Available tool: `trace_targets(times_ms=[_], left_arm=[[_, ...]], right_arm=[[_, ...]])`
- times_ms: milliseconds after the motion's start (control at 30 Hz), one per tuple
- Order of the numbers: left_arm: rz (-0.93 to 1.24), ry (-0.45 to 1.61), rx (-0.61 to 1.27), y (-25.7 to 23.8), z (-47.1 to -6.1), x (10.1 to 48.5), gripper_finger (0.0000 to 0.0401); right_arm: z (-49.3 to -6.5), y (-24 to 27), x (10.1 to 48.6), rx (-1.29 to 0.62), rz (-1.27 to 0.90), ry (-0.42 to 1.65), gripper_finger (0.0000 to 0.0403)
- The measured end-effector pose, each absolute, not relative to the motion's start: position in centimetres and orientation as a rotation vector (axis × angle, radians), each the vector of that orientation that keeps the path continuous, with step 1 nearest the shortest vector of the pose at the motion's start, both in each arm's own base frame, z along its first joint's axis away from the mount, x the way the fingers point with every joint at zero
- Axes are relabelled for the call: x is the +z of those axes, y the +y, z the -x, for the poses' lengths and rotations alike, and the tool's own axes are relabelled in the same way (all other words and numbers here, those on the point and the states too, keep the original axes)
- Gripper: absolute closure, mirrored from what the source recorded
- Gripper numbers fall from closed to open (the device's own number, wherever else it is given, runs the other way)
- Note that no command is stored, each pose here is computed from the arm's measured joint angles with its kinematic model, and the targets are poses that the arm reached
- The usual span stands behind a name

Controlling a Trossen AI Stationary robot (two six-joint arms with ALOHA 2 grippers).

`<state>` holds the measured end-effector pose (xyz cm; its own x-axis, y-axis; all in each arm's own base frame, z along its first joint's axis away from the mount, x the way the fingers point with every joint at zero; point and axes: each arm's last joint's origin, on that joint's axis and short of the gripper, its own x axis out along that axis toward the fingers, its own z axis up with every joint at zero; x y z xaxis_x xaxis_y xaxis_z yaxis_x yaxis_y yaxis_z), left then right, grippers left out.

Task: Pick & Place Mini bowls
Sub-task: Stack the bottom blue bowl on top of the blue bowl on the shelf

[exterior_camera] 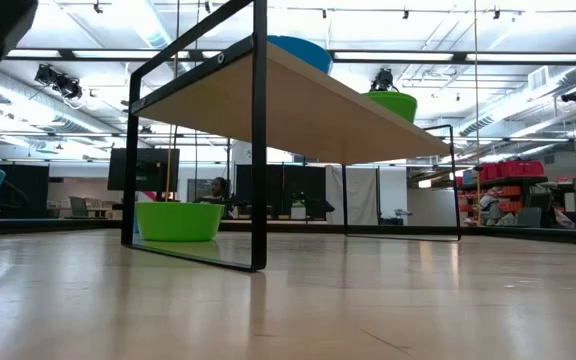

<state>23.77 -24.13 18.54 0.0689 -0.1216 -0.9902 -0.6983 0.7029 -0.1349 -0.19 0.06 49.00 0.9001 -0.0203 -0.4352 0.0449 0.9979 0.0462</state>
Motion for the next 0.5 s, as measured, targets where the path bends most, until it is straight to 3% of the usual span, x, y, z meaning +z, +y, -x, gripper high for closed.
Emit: trace_targets(times_ms=[500], left_arm=[[0.841,1.422,0.610,-24.10,-23.77,18.70,0.0170]], right_arm=[[0.19,0.06,49.00,-0.034,-0.056,0.450,0.0380]])
